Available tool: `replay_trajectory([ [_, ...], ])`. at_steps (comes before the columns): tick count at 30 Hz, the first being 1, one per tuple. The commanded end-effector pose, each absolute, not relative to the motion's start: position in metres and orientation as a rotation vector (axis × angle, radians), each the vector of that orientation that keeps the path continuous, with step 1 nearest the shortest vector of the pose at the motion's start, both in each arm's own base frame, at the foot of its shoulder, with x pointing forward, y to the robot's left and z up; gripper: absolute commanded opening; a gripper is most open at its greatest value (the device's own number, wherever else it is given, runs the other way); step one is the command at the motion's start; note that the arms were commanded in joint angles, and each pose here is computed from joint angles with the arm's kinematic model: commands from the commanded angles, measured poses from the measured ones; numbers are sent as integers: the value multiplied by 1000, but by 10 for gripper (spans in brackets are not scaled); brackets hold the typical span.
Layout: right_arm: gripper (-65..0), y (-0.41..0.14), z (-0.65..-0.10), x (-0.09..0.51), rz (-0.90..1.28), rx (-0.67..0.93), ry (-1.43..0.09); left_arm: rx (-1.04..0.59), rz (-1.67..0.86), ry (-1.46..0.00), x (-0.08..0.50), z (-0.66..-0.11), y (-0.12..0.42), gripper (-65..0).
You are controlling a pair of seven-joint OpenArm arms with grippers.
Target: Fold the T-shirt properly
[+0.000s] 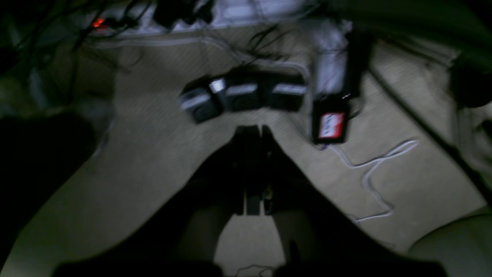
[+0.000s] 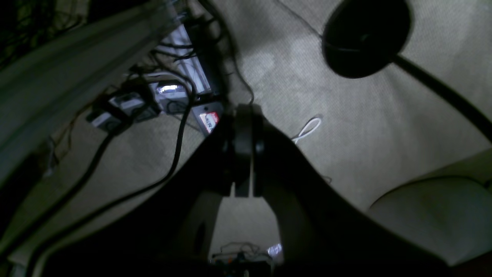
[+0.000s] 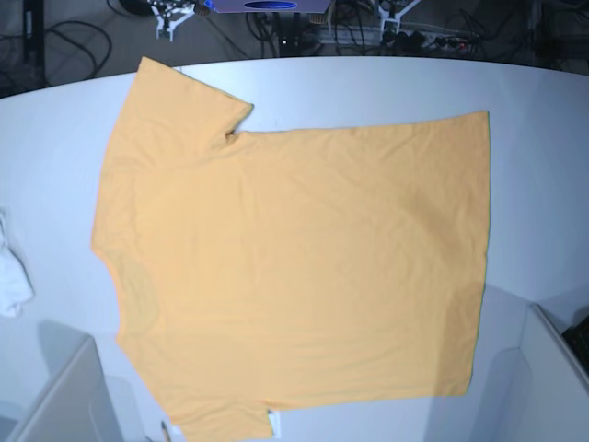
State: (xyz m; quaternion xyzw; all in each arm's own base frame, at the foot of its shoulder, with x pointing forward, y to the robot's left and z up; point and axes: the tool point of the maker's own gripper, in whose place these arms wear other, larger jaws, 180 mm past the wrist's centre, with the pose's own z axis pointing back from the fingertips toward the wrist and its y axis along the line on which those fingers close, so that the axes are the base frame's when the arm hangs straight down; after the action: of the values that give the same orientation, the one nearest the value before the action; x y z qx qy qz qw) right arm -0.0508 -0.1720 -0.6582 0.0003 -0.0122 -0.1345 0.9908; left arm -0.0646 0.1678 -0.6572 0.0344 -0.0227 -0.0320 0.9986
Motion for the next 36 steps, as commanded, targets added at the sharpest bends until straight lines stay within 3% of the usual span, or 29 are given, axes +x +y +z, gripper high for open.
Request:
replay_trajectory([
  [1,-650,-182,-655,-67,-264,-22,-13,76,-75,-60,-72,-655,173,-650],
  [9,-650,-210,-631,-99,-236,-92,-79,90,-107,-202,-88,-632,188,-650],
  [18,-650,-246,-587,-115,-329,-214,-154,100,-182,-364,-98,-562,206,-650],
  [26,-650,-267,-520,-52,-339,-298,-306,48,-247,-565,-65,-478,186,-650],
  [36,-650,-282,-413,65,-261,-376,-580,-65,-255,-893,26,-368,155,-650],
])
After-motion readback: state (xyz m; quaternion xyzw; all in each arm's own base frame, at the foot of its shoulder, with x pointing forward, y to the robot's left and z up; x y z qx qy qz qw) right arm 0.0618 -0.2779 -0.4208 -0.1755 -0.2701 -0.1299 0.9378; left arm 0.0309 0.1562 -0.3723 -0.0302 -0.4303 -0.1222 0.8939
